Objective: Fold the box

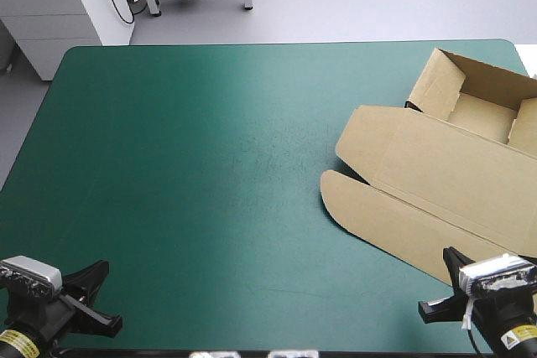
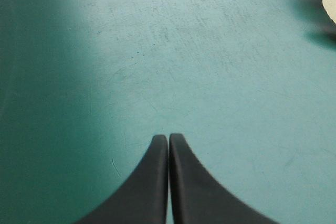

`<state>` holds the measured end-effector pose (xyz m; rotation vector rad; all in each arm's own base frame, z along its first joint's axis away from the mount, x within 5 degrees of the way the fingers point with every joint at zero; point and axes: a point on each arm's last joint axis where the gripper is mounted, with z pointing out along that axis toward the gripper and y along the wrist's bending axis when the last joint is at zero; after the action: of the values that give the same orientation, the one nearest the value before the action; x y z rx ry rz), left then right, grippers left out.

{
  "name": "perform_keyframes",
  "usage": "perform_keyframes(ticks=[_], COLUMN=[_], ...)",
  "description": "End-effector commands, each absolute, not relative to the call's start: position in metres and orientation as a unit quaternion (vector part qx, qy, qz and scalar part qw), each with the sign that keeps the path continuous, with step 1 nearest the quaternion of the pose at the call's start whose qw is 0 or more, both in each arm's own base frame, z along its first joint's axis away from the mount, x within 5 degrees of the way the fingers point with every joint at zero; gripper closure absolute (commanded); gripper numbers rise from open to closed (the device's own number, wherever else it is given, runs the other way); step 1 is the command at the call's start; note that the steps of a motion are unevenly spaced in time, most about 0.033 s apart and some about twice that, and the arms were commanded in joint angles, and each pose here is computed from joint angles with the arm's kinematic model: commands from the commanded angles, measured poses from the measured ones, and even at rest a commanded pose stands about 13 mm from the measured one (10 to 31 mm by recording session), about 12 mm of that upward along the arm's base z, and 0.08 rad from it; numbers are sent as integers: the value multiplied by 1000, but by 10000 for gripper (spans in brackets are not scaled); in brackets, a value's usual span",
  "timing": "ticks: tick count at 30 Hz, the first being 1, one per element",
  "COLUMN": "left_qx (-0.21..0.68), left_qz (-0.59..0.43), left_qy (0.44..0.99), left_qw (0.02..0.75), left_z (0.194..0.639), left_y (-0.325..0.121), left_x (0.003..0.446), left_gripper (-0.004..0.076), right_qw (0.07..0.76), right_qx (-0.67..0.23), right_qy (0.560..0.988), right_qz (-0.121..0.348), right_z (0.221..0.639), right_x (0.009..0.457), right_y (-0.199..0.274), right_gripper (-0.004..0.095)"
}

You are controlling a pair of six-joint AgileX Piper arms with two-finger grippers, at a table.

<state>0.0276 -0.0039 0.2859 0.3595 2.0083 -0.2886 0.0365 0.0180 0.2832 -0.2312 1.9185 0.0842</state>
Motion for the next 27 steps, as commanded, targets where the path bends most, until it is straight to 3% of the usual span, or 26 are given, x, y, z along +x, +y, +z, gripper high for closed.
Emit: perform_keyframes(ticks=[1, 6, 27], left_qx=[149, 155, 153], left_qz=[-132, -132, -133], left_qy=[809, 805, 809], left_qw=[553, 558, 551], left_z=[301, 293, 289], left_y=[-6, -9, -7], left_x=[31, 34, 32], left_gripper=[732, 732, 732], right_qw=[628, 668, 666], right_qx=[-82, -68, -65], right_qy=[773, 740, 742], right_qz=[40, 39, 41], right_z=[285, 286, 286], right_x=[26, 12, 12], right_y=[18, 17, 17], right_gripper=[922, 922, 922])
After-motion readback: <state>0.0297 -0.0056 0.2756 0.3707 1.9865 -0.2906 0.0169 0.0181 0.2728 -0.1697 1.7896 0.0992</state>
